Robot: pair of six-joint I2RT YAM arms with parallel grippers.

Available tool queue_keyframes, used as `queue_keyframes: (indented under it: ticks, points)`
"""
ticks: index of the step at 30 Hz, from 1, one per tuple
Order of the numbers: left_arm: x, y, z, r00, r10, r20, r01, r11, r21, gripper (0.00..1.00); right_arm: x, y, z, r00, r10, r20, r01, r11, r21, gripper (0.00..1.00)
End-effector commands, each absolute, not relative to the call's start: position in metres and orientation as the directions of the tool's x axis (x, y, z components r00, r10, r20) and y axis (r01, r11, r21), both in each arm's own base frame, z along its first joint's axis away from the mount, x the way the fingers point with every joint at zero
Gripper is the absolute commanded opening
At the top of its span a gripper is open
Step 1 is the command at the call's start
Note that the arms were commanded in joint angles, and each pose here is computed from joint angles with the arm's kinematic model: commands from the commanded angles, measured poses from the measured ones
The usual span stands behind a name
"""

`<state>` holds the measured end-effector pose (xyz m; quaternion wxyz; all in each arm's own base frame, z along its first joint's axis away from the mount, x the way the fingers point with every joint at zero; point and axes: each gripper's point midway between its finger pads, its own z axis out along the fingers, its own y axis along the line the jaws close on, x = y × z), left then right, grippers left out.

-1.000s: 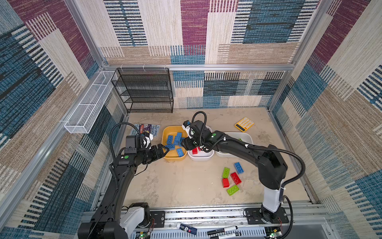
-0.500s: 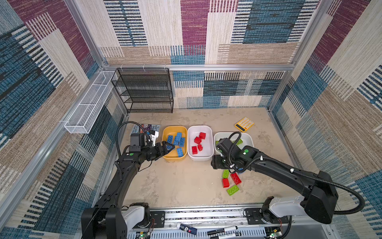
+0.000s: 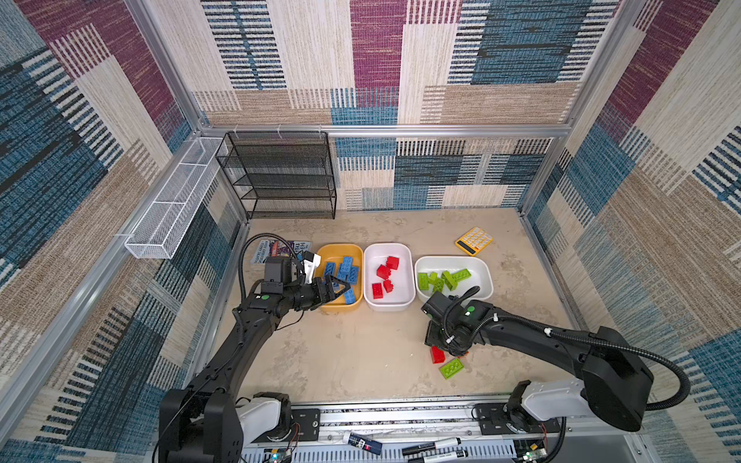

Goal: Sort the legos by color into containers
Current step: 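Move the right gripper back to the pile and grasp a green brick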

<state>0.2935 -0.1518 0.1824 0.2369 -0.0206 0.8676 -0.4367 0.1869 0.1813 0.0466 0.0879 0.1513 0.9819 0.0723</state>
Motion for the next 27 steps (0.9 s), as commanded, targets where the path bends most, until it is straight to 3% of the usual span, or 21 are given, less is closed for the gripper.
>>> queue_keyframes:
  ticks: [1,16,21,27]
  points:
    - [0.295,-0.154,0.189,-0.879,-0.235,-0.416,0.202,0.606,-0.769,0.84,0.203,0.191,0.044,-0.919,0.35,-0.182,0.308,0.925,0.223,0.62]
    - [0.294,-0.155,0.187,-0.883,-0.211,-0.419,0.215,0.612,-0.761,0.84,0.223,0.175,0.024,-0.937,0.268,-0.226,0.258,0.963,0.073,0.42]
    - [0.293,-0.155,0.188,-0.881,-0.208,-0.425,0.221,0.612,-0.759,0.84,0.227,0.174,0.034,-0.938,0.236,-0.252,0.23,0.972,0.054,0.23]
    - [0.294,-0.156,0.19,-0.88,-0.207,-0.426,0.227,0.605,-0.763,0.84,0.245,0.174,0.077,-0.921,0.203,-0.333,0.2,0.979,0.042,0.23]
